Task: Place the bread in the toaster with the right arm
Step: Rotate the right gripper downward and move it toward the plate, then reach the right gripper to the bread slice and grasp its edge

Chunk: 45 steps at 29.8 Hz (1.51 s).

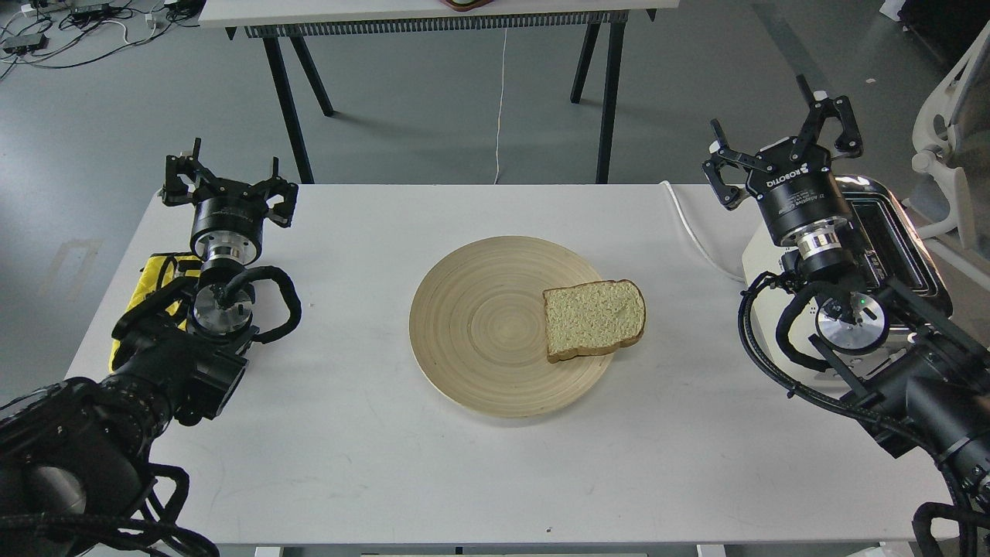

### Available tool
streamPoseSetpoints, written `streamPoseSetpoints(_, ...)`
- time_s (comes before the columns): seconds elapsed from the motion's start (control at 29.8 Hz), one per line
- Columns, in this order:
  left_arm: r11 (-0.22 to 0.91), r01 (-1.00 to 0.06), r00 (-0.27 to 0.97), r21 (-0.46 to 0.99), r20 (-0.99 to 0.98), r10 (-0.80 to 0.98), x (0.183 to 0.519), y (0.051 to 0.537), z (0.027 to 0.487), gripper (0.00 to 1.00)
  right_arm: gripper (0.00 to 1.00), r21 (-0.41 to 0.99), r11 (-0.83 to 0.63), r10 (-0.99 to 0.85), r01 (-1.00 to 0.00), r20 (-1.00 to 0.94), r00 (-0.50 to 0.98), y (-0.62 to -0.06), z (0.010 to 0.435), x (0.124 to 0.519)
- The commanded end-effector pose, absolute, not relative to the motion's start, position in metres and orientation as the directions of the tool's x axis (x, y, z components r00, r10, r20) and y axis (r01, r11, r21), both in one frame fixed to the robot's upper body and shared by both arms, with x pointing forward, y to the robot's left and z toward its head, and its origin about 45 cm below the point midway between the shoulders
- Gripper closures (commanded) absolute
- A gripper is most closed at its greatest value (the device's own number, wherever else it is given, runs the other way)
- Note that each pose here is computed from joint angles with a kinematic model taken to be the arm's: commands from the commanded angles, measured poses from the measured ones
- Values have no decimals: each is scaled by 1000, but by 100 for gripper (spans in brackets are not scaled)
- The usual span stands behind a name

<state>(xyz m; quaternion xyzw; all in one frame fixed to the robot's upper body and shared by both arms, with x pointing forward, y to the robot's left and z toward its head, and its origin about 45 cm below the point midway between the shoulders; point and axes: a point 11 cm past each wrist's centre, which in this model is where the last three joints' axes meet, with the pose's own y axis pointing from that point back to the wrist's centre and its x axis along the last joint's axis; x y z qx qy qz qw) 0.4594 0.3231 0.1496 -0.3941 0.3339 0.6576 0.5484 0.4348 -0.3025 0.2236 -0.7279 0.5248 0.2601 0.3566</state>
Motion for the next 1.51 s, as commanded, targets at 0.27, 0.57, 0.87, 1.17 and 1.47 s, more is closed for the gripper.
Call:
streamPoseSetpoints(0.27, -176, -984, -88, 7, -884, 460, 459, 323, 150, 0, 0, -243, -217, -599, -946, -731, 325, -303, 225, 434)
streamPoseSetpoints(0.57, -175, -985, -89, 9, -884, 459, 459, 323, 149, 0, 0, -76, -245, -918, -967, -302, 256, -289, 227, 442)
streamPoseSetpoints(0.87, -176, -984, -88, 6, -884, 459, 459, 323, 149, 0, 0, 56, -127, -952, -990, 274, 138, -277, 178, 421)
streamPoseSetpoints(1.17, -174, -985, -88, 7, -884, 459, 459, 323, 149, 0, 0, 209, -158, -834, -965, 495, 244, -274, 114, 375)
streamPoseSetpoints(1.47, -175, -984, -88, 7, -885, 458, 459, 323, 149, 0, 0, 300, -248, -800, -921, 472, 370, -239, 77, 343)
